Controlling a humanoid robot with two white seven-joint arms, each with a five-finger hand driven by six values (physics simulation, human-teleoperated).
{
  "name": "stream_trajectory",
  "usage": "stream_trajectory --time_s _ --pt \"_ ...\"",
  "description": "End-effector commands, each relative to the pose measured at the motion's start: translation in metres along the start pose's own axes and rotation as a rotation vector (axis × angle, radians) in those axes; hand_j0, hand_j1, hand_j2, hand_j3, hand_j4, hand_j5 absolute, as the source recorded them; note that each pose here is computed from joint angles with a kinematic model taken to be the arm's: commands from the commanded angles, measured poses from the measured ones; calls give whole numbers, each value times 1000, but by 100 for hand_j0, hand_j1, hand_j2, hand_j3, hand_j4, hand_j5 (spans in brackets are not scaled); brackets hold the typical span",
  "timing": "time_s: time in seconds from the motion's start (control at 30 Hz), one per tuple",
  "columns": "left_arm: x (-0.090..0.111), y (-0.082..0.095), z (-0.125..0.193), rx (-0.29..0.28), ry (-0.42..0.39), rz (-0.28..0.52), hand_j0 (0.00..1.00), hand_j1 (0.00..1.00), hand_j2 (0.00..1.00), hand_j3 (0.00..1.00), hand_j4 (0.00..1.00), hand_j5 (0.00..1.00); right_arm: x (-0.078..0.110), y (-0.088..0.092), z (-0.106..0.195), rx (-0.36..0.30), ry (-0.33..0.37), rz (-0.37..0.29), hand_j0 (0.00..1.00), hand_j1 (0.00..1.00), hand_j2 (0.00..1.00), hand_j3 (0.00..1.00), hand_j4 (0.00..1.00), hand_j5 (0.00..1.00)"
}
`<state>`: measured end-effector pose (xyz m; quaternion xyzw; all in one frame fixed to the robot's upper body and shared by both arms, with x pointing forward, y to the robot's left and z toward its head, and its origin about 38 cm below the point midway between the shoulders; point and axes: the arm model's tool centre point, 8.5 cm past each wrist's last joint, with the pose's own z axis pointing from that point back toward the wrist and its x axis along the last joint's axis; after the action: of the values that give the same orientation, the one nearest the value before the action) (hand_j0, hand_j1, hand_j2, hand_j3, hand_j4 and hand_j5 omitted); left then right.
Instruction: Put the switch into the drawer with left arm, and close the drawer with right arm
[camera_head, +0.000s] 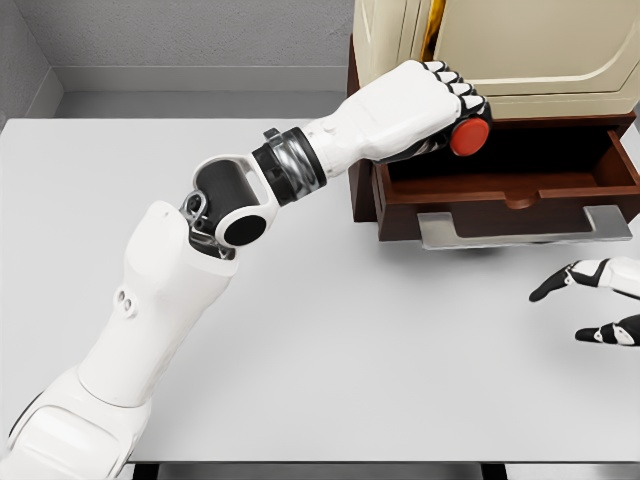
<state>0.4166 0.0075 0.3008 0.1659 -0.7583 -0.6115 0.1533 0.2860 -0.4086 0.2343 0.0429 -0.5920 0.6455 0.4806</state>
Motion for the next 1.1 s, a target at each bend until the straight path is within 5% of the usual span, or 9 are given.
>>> stream_trajectory --time_s 0.0,0.97,1.07 --pt "0 1 0 3 -1 4 64 64 64 64 64 64 0 -1 0 -5 -3 -9 73 73 73 73 73 73" --pt "2 0 0 2 -5 3 73 73 73 73 73 73 1 -2 0 -9 -5 -5 73 73 73 73 73 73" --pt "9 4 2 24 -33 15 85 85 85 85 85 85 1 -2 0 -9 -5 -5 73 73 73 73 73 73"
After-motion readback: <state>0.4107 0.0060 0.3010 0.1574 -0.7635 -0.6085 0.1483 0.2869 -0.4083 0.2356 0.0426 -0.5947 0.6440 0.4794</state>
